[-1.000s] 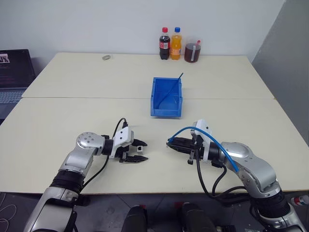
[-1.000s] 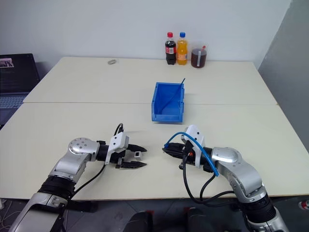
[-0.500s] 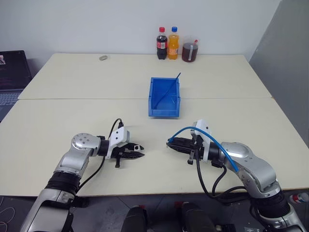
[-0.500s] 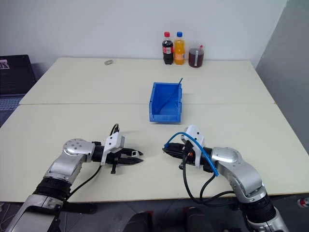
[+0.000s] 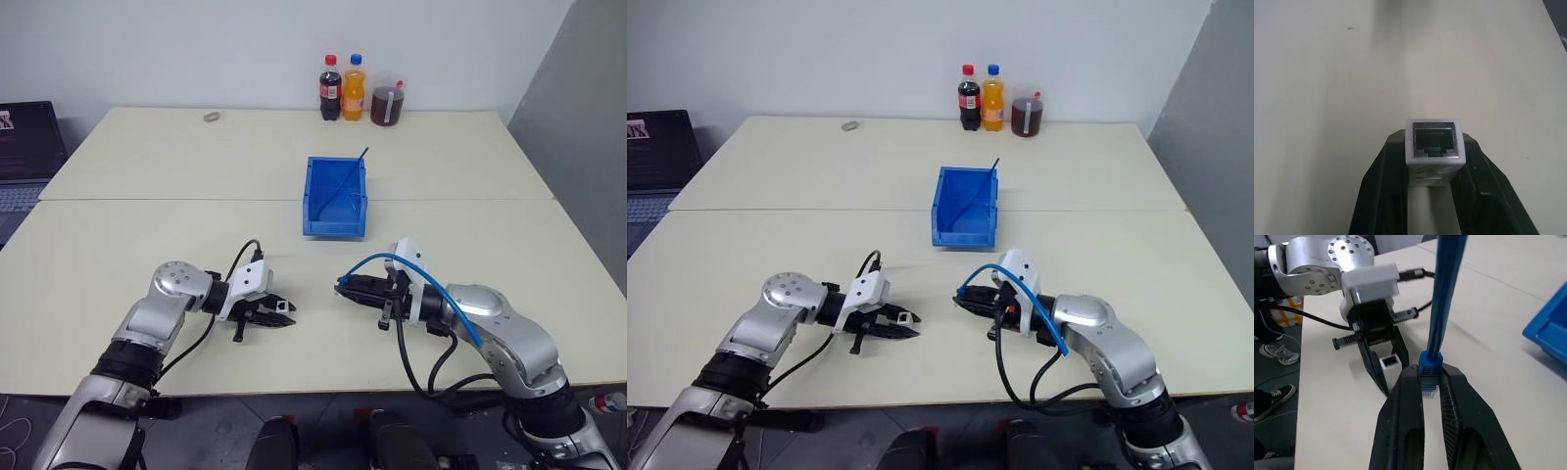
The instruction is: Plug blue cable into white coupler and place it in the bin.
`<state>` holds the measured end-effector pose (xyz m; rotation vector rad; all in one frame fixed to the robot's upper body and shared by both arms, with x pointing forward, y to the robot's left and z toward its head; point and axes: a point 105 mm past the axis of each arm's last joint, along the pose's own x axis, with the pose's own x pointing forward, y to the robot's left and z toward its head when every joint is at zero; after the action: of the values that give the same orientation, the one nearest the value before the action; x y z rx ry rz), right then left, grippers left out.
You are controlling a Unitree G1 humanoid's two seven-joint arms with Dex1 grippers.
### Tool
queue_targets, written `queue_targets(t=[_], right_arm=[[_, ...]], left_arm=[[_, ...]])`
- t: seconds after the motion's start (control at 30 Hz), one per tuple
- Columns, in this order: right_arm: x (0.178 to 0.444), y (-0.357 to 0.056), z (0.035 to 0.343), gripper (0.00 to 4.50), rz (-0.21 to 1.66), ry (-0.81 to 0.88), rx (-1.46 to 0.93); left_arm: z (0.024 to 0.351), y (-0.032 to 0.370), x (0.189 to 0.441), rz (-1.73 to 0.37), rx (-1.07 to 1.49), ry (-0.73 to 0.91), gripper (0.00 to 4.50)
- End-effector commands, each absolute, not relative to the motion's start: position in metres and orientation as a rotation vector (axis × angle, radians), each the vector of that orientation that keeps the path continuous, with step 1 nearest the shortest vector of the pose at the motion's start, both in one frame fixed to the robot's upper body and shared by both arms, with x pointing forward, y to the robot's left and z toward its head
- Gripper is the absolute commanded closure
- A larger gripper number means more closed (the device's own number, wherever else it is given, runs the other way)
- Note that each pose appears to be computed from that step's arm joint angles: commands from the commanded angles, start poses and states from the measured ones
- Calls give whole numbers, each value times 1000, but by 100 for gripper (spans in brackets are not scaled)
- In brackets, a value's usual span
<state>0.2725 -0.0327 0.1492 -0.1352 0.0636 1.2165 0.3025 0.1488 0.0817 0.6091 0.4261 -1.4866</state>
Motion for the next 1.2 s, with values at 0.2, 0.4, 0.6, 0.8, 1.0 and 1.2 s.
queue_targets(t=[0.2,0.4,0.6,0.8,1.0,1.2], right_arm=[[285,5,155,433,1307,6,-220],[284,22,141,433,1355,20,-253],[279,29,130,433,1372,31,-265],[280,30,124,433,1364,39,-258],[289,29,116,433,1332,52,-270],[288,27,108,433,1346,71,-292]], left_arm=[[60,141,303,-1526,683,525,369],[58,141,302,-1519,669,531,369],[59,138,302,-1508,636,534,369],[60,137,302,-1502,629,537,369],[60,137,300,-1500,627,536,369],[59,138,300,-1495,624,535,369]])
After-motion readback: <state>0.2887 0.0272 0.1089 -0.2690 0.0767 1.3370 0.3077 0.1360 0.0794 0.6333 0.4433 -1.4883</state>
